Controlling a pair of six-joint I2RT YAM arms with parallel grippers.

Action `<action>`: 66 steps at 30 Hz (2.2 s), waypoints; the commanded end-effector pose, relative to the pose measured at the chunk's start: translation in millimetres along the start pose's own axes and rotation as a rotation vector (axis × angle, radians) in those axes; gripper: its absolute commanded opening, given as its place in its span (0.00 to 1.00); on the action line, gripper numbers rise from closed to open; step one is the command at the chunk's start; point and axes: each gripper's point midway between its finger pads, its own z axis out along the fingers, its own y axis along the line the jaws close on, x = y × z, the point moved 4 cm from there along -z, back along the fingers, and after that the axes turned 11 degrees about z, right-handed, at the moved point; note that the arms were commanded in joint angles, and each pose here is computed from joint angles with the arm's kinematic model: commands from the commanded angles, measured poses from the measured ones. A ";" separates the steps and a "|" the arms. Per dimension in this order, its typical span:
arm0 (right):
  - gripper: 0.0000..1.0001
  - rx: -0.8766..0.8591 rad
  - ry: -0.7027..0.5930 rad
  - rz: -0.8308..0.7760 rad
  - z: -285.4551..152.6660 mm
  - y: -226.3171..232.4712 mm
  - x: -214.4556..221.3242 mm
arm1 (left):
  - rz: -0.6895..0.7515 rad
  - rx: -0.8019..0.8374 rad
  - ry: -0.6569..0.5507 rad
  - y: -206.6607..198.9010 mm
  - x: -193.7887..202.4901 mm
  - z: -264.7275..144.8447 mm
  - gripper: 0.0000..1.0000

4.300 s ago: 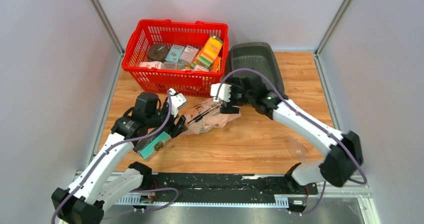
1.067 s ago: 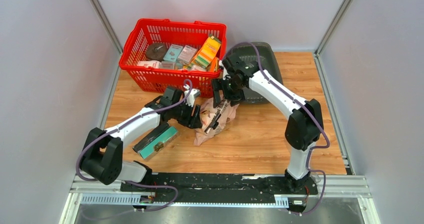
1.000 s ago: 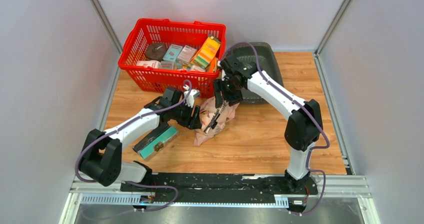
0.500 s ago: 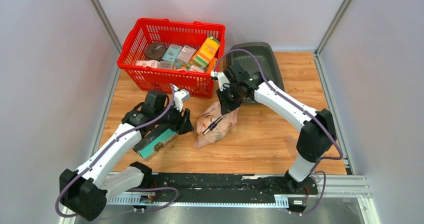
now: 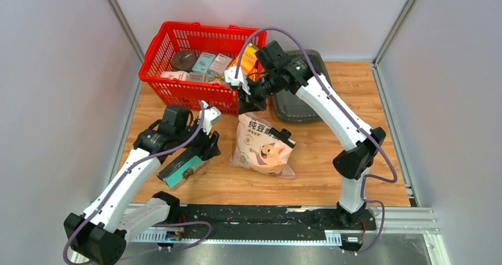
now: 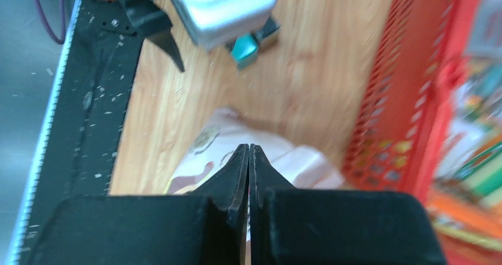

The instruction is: Fill the litter box with clean litter

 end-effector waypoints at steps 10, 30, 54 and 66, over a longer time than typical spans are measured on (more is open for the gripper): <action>0.61 0.061 -0.072 0.066 -20.1 -6.7 -15.7 | 0.460 0.002 -0.177 2.8 -45.7 -31.0 0.84; 1.00 0.254 -0.077 0.434 -106.5 38.6 119.6 | 0.901 0.403 -0.086 7.3 -152.8 81.7 0.84; 1.00 0.314 -0.060 0.466 -105.0 18.9 128.5 | 0.548 0.396 0.117 8.2 -104.2 65.2 0.00; 1.00 0.232 -0.045 0.400 -93.3 5.8 109.3 | 0.339 0.306 0.085 10.5 -78.9 66.7 0.00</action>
